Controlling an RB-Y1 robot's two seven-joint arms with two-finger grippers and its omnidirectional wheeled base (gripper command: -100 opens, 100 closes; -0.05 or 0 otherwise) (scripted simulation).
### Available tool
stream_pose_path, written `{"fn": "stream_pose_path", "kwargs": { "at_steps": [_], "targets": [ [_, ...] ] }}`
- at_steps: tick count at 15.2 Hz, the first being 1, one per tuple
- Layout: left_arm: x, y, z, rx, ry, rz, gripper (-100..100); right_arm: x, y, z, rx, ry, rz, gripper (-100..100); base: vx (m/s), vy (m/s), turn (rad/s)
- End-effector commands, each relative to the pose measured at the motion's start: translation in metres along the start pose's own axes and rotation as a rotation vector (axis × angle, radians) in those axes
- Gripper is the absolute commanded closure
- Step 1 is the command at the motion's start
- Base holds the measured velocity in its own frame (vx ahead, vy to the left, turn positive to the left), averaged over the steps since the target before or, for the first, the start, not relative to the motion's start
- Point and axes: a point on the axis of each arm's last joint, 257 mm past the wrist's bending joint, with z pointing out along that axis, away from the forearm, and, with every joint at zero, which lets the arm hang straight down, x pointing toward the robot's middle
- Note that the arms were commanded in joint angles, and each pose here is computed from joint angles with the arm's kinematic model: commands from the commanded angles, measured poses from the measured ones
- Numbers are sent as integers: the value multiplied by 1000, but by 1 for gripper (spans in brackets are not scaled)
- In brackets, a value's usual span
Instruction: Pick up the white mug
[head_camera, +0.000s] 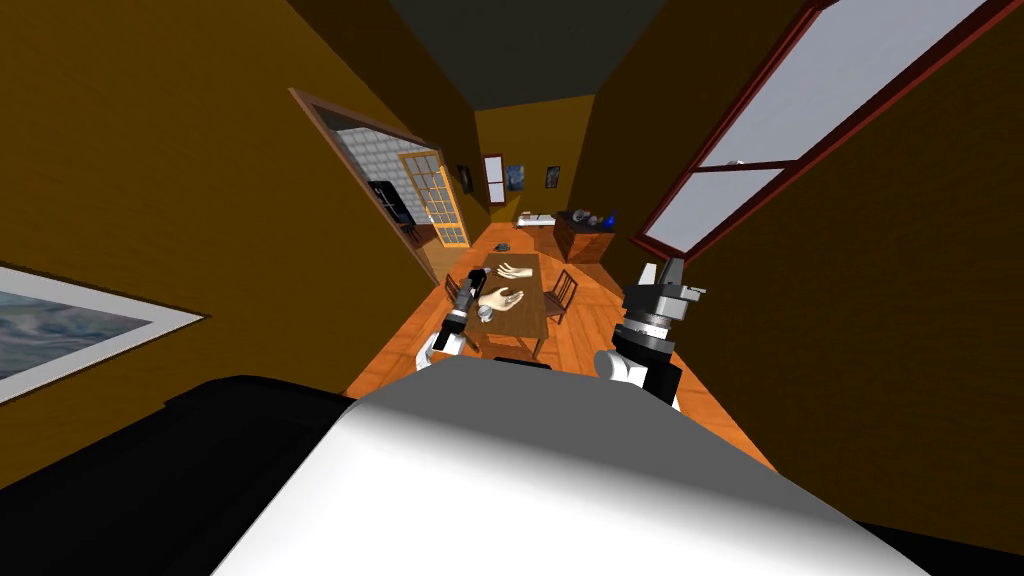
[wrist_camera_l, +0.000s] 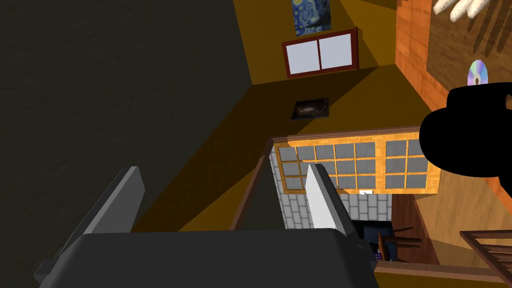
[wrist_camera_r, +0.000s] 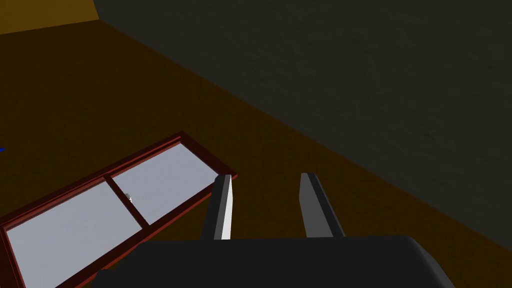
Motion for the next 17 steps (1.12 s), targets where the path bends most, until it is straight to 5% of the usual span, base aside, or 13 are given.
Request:
{"fn": "stream_pose_path", "kwargs": {
  "at_steps": [1,17],
  "targets": [
    [2,16,1,-27,5,1,-100,0,0,0,0,0,0,0,-2,91,-37],
    [27,121,-2,-229,33,-32,-100,0,0,0,0,0,0,0,-11,80,-43]
  ]
}}
